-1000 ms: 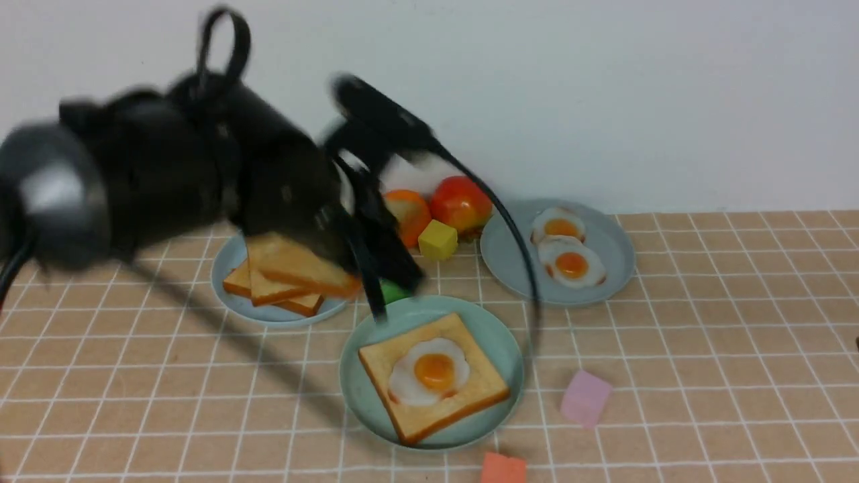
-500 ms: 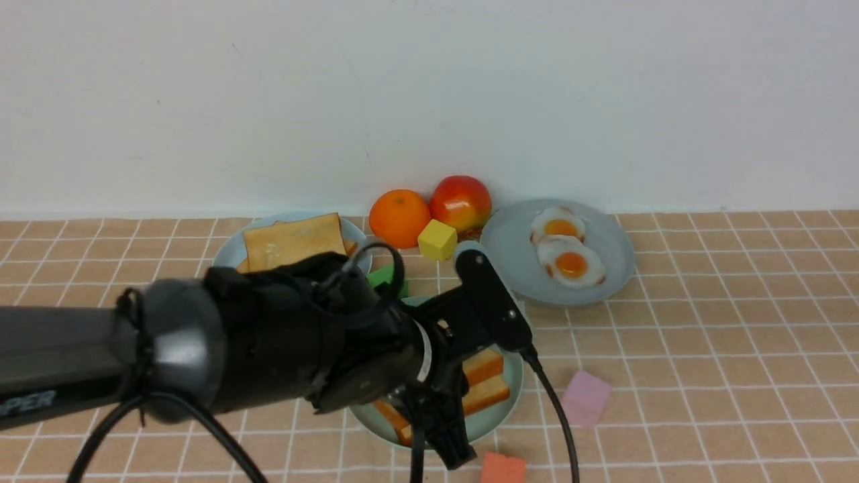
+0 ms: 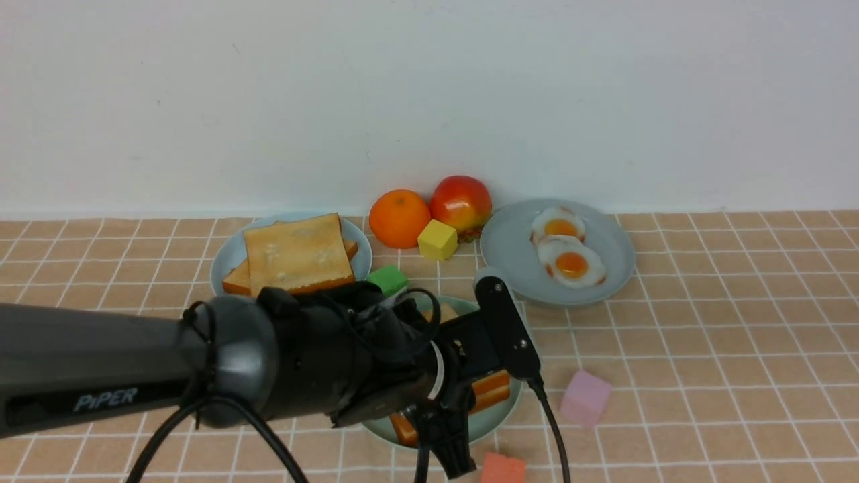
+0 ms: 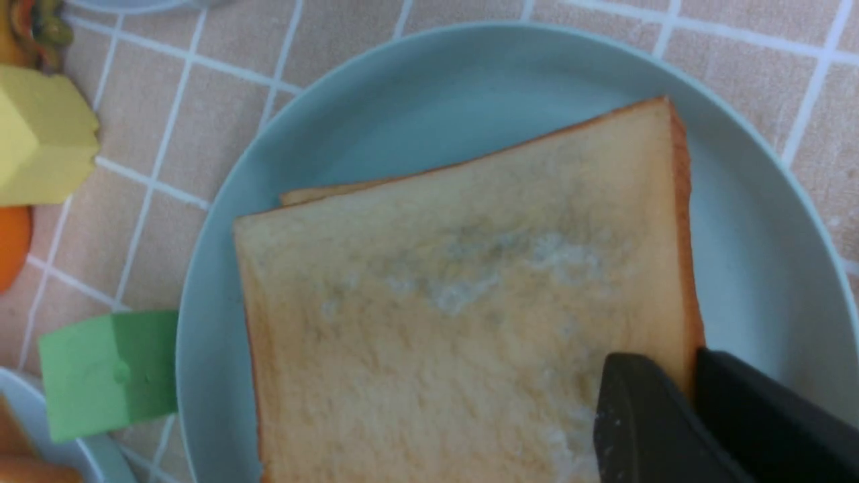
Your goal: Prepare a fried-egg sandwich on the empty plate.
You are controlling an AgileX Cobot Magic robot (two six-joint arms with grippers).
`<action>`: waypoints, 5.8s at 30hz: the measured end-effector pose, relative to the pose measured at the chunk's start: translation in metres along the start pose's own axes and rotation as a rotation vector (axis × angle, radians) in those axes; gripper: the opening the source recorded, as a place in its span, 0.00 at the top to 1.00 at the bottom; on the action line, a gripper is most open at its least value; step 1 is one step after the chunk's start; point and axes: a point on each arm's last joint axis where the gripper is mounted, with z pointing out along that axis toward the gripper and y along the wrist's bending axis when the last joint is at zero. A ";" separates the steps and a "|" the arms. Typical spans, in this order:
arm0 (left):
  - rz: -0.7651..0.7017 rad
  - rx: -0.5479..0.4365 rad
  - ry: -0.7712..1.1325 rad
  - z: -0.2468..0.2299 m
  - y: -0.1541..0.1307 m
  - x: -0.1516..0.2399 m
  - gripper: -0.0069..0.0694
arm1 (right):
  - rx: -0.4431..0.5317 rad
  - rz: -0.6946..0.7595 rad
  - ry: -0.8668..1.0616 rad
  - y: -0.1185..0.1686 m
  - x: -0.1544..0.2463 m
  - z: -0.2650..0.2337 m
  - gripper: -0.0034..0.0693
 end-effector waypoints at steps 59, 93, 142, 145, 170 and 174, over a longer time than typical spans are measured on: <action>-0.645 -0.020 -0.610 -0.266 -0.004 0.026 0.93 | 0.088 -0.070 -0.177 -0.003 0.019 -0.037 0.84; -0.719 0.047 -0.876 -0.248 -0.077 0.150 0.93 | 0.088 0.112 -0.592 -0.062 0.143 0.086 0.97; -0.721 0.047 -0.868 -0.247 -0.077 0.150 0.91 | 0.383 -0.049 -0.514 -0.086 0.181 0.112 0.97; -0.721 0.047 -0.868 -0.247 -0.077 0.150 0.91 | 0.383 -0.049 -0.514 -0.086 0.181 0.112 0.97; -0.844 -0.504 -0.877 -0.267 -0.065 0.193 0.93 | 0.383 -0.049 -0.514 -0.086 0.181 0.112 0.96; -0.926 -0.653 -0.843 -0.254 -0.073 0.212 0.93 | 0.383 -0.049 -0.514 -0.086 0.181 0.112 0.95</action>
